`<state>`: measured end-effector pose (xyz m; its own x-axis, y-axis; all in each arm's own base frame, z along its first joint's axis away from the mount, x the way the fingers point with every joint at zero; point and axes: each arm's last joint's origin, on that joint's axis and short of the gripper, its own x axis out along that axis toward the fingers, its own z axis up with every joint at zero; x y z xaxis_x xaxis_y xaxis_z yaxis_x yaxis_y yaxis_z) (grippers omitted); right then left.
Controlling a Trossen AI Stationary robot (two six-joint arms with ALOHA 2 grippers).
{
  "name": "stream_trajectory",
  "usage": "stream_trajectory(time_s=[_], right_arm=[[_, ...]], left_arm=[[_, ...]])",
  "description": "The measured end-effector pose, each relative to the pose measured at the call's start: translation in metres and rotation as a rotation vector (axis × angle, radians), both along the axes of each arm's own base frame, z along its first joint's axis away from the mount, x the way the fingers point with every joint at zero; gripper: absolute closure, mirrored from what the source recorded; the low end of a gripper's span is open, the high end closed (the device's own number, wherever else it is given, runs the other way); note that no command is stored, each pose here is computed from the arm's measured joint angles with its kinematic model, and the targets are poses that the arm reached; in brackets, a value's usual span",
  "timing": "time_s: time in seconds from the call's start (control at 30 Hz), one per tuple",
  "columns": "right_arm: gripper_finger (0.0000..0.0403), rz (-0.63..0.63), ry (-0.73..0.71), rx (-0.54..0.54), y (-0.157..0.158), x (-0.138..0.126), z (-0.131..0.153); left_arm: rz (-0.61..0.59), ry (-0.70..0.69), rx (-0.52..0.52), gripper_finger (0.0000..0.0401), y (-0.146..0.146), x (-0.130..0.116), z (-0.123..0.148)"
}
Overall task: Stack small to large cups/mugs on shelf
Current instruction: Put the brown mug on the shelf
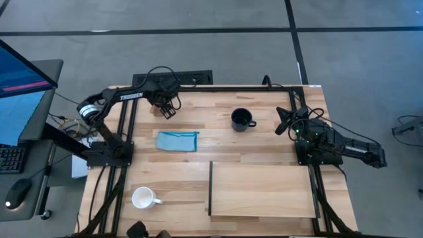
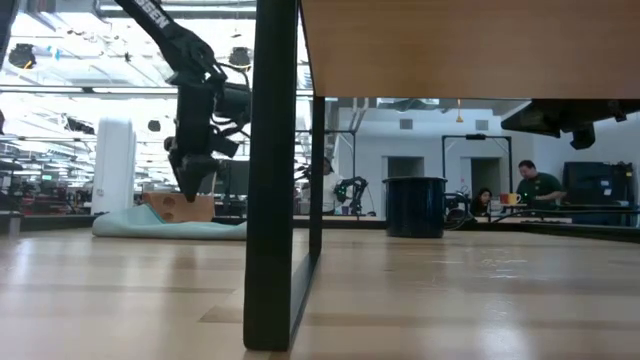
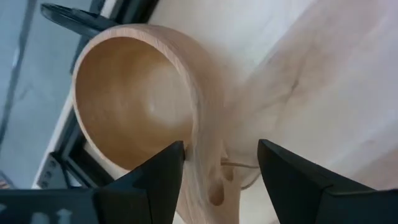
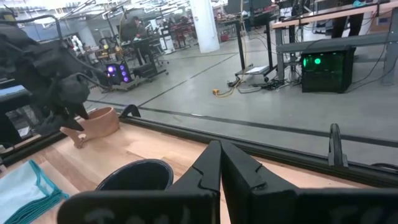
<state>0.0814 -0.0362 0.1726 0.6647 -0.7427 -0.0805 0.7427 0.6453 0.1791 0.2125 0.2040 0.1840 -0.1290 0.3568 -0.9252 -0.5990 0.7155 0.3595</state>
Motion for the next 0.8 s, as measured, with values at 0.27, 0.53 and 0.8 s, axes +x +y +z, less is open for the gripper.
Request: stream_trajectory(time_s=[0.27, 0.53, 0.8], right_arm=[[0.037, 0.0, 0.0, 0.0, 0.0, 0.0, 0.0], [0.037, -0.002, 0.0, 0.0, 0.0, 0.0, 0.0], [0.037, -0.003, 0.0, 0.0, -0.0001, -0.0001, 0.0]], left_arm=[[-0.036, 0.019, -0.054, 0.0202, 0.0014, -0.0004, -0.0092], [-0.039, 0.008, -0.054, 0.0251, 0.0019, 0.0001, -0.0092], [-0.025, -0.007, -0.062, 0.0361, 0.0038, -0.0013, -0.0093]])
